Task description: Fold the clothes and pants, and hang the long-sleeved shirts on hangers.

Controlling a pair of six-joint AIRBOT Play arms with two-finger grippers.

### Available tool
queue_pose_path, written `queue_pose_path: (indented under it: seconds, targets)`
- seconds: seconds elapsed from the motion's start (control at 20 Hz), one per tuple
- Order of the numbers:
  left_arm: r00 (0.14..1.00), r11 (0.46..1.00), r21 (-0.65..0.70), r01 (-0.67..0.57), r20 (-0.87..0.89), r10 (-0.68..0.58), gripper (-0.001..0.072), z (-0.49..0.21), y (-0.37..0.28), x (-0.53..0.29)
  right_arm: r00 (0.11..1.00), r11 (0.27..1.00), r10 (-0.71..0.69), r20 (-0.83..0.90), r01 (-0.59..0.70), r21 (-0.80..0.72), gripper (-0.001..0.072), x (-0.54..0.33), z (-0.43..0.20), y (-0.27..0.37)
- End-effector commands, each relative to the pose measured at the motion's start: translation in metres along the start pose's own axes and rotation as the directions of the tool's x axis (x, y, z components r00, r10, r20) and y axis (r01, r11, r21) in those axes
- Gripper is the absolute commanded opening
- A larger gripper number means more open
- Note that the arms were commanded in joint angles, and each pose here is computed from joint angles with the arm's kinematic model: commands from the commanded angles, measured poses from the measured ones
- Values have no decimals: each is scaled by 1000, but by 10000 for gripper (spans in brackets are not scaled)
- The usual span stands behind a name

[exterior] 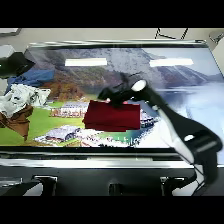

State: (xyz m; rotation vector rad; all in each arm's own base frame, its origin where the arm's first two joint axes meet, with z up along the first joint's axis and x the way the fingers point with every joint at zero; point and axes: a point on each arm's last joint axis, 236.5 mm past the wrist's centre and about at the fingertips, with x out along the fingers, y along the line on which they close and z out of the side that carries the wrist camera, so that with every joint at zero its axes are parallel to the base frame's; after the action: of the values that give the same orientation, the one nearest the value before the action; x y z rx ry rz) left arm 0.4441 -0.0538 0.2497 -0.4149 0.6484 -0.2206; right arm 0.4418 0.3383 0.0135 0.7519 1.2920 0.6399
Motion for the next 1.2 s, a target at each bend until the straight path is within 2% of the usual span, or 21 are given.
queue_pose_path:
  seconds: [0.0,0.1,0.15,0.2,0.4,0.5,0.55,0.6,0.7,0.75,0.8,0.85,1.0,1.15]
  targets:
    - [1000,999,39,-10,3,10,25,-1,-1,-16,956,956,-289,-51,291,36,678,-114,14,-100]
    - [1000,999,38,-9,-3,9,25,-2,-1,-15,860,852,-479,-178,504,143,676,-169,-9,-180]
    - [1000,999,39,-8,-6,8,25,-3,-2,-15,849,832,-479,-223,520,194,676,-176,-22,-200]
    - [1000,999,42,-4,-9,4,26,-4,-4,-14,864,837,-440,-244,493,239,675,-168,-33,-209]
    - [1000,999,48,11,-18,-10,26,-7,-11,-13,961,947,-175,-215,224,230,675,-105,-45,-191]
    - [1000,999,46,17,-25,-16,26,-9,-13,-12,971,957,-104,-214,157,243,673,-88,-43,-184]
    - [999,999,45,18,-27,-17,26,-10,-13,-12,971,955,-96,-221,152,254,647,-82,-44,-186]
    - [999,999,42,20,-27,-19,26,-10,-14,-12,969,954,-93,-230,153,260,587,-78,-47,-187]
    - [999,999,40,21,-27,-20,26,-10,-14,-12,966,955,-83,-243,147,259,380,-72,-50,-188]
    - [999,999,40,21,-27,-20,26,-10,-14,-12,967,958,-79,-243,141,248,352,-71,-50,-188]
    - [999,999,39,21,-27,-20,25,-10,-14,-12,969,966,-73,-237,128,223,156,-71,-48,-186]
    - [999,999,39,21,-27,-20,26,-10,-14,-12,972,969,-69,-226,119,215,39,-73,-45,-185]
    - [999,999,40,21,-26,-20,25,-9,-14,-12,984,990,1,-177,24,137,38,-110,-17,-159]
    - [999,999,40,21,-26,-20,26,-9,-14,-12,999,999,9,-49,-7,52,37,-197,30,-138]
